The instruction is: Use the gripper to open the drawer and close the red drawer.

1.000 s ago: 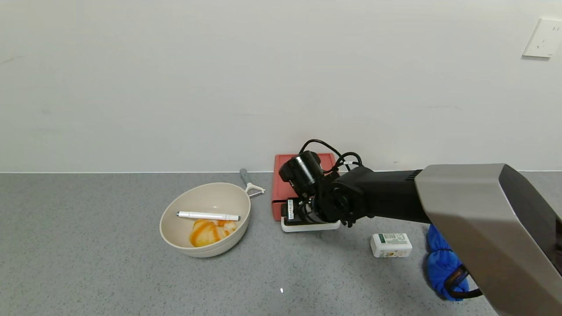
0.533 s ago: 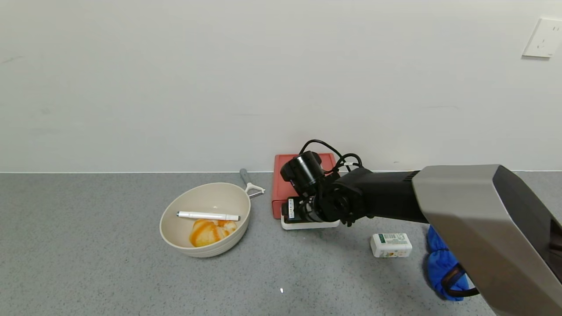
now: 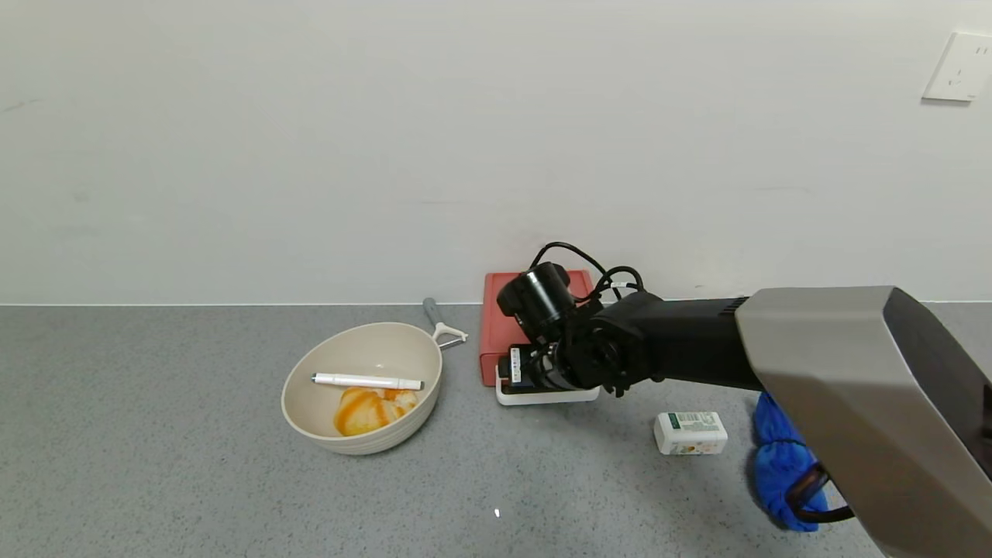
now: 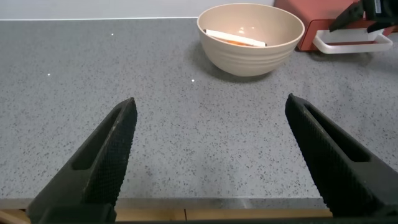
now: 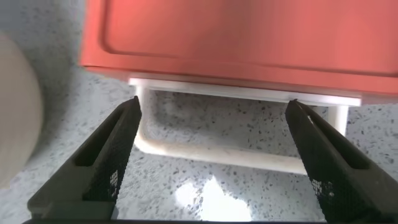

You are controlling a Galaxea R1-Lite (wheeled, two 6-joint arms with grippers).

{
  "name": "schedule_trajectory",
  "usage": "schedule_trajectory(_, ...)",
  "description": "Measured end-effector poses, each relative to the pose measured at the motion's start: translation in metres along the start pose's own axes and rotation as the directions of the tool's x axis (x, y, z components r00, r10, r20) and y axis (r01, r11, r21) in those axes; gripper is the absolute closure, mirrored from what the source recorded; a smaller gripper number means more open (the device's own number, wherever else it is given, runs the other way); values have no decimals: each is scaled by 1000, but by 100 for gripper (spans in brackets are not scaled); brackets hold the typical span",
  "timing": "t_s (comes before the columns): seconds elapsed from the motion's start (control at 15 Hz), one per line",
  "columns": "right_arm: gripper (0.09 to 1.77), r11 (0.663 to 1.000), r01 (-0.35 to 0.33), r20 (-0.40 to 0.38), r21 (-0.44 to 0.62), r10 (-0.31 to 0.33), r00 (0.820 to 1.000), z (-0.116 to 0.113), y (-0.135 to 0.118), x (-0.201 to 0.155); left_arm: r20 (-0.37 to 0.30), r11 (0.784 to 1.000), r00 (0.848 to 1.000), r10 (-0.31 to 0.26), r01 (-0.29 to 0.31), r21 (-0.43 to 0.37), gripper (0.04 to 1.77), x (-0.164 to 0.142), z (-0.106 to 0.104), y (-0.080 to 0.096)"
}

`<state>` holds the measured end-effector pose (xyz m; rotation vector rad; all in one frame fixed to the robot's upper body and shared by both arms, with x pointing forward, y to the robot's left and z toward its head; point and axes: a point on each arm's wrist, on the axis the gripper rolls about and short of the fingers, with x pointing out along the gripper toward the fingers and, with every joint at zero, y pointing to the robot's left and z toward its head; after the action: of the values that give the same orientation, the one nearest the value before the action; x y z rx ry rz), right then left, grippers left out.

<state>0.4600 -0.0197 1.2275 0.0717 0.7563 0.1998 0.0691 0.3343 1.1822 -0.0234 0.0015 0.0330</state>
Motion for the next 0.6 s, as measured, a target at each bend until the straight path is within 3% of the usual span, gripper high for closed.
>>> schedule_trajectory(0.27,15,999,-38,58,-39,40,998,20,-1,-45,0,1000,1000,0,0,0,9,0,0,0)
schedule_trajectory(0.6,15,991,-95,147,-96,108,983,38,-19,-143,0,1000,1000,0,0,0,9,0,0,0)
